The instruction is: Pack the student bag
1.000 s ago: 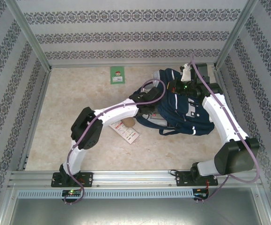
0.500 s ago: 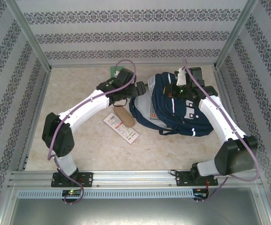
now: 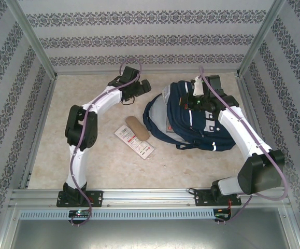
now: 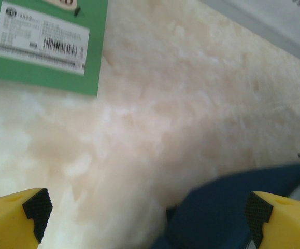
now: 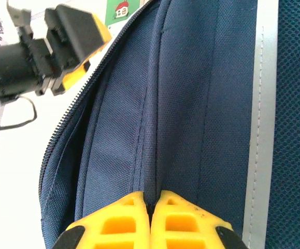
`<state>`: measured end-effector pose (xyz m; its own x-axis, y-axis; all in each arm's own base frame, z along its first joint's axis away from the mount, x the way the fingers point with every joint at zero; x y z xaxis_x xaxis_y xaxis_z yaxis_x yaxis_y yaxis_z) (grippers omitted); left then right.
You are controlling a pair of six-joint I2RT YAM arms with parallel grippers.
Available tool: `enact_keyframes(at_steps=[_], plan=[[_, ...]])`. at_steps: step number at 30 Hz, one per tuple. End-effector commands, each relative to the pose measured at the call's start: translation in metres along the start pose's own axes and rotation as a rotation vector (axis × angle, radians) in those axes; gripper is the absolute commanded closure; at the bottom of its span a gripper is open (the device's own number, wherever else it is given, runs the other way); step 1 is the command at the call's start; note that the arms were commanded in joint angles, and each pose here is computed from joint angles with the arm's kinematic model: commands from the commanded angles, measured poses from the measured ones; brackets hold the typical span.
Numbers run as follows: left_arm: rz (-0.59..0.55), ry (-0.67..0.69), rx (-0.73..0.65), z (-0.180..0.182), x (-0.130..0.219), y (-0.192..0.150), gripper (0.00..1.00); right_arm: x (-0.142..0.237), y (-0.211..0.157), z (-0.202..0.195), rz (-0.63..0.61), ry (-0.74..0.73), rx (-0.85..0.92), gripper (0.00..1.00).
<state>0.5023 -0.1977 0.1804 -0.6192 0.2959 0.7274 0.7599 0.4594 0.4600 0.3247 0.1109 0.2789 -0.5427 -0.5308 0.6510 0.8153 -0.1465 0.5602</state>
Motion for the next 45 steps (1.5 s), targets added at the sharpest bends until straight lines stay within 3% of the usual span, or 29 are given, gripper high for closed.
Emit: enact_keyframes(at_steps=[1, 8, 13, 17, 26, 38, 45], plan=[[-0.071, -0.111, 0.041, -0.008, -0.016, 0.032, 0.03, 0.007, 0.006, 0.02, -0.042, 0.073, 0.043, 1.0], [-0.088, -0.133, 0.139, 0.007, -0.067, 0.054, 0.05, 0.007, 0.002, 0.022, -0.038, 0.066, 0.031, 1.0], [-0.016, -0.018, 0.202, 0.034, -0.094, 0.048, 0.08, 0.008, -0.001, 0.022, -0.034, 0.057, 0.029, 1.0], [0.03, 0.049, 0.221, 0.05, -0.094, 0.036, 0.08, 0.008, -0.003, 0.019, -0.035, 0.046, 0.031, 1.0], [0.064, 0.102, 0.277, 0.073, -0.059, 0.003, 0.09, 0.005, -0.002, 0.015, -0.03, 0.049, 0.032, 1.0], [0.066, 0.18, 0.372, 0.106, 0.01, -0.078, 0.09, 0.001, 0.0, 0.005, -0.023, 0.053, 0.028, 0.99], [0.069, 0.157, 0.384, 0.099, 0.037, -0.108, 0.08, 0.002, 0.0, 0.003, -0.022, 0.048, 0.034, 0.93]])
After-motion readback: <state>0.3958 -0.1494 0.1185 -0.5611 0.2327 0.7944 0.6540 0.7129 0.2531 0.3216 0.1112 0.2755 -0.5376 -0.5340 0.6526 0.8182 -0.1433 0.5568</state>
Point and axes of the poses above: each hand's point on the last joint's axis, 136 mm out from that joint toward the fingers, its own x axis back along the fingers, its own z axis along the line the jaws close on, y = z × x, the point moved 8 cm from there along x, back along the fingers, and after that the axes turned 2 degrees about x, right-handed, at the moved point
